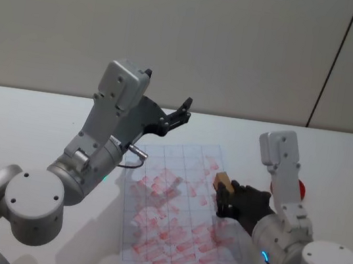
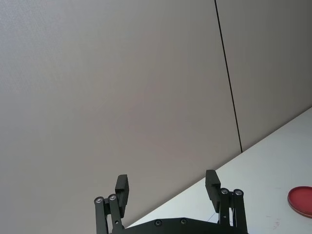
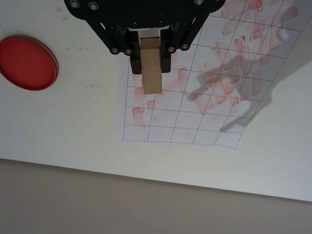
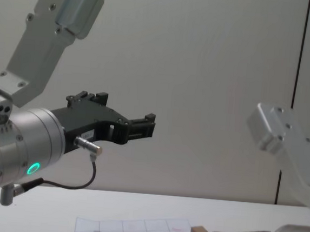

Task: Use the one hand to pick up the stamp and affix it onto the A4 paper.

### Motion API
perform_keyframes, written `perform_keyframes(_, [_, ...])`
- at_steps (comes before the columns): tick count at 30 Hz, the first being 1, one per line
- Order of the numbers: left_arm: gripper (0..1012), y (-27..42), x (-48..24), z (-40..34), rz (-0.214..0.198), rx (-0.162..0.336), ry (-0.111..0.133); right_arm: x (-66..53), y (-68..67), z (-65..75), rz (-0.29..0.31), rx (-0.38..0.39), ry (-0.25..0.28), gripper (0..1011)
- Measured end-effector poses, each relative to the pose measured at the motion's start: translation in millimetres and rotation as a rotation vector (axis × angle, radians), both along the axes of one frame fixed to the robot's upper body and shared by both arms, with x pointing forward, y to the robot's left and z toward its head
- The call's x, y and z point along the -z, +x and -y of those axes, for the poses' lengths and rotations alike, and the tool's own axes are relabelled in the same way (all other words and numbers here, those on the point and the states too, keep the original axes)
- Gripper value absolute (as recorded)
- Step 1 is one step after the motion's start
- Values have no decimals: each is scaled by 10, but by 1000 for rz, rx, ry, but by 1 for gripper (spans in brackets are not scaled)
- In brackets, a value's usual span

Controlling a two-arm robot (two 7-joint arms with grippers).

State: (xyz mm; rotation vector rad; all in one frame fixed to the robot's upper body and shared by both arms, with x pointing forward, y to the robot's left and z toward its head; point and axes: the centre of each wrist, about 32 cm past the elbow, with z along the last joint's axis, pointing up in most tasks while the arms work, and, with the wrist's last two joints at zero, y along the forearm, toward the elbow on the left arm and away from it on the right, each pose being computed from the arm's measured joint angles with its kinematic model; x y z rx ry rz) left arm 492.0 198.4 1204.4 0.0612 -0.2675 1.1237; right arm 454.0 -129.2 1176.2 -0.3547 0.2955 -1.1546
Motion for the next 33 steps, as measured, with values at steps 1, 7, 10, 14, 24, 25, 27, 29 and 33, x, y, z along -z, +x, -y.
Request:
perform_keyframes(1, [1001,0,0,0,0,0,0,6,-3,-1,-3,1,-3,213])
perform_keyframes(7, [1001,0,0,0,0,0,0,66,-18,-3,-23,2,-21,213])
perform_keyframes(10, [1001,0,0,0,0,0,0,97,-18,-2,-31,0,-26,213])
perform_keyframes(14, [1001,0,0,0,0,0,0,147,-16,-3,-42,-7,-27,213])
perform_keyframes(24, [1001,0,0,0,0,0,0,233,9,-12,-55,-19,-28,213])
perform_keyframes(25, [1001,0,0,0,0,0,0,239,11,-12,-56,-20,-28,213])
perform_keyframes(27, [1001,0,0,0,0,0,0,250,19,-13,-58,-21,-28,213])
perform_keyframes(29, [1002,0,0,0,0,0,0,259,27,-14,-61,-21,-28,213])
perform_keyframes(33, [1001,0,0,0,0,0,0,279,31,-15,-66,-21,-29,213])
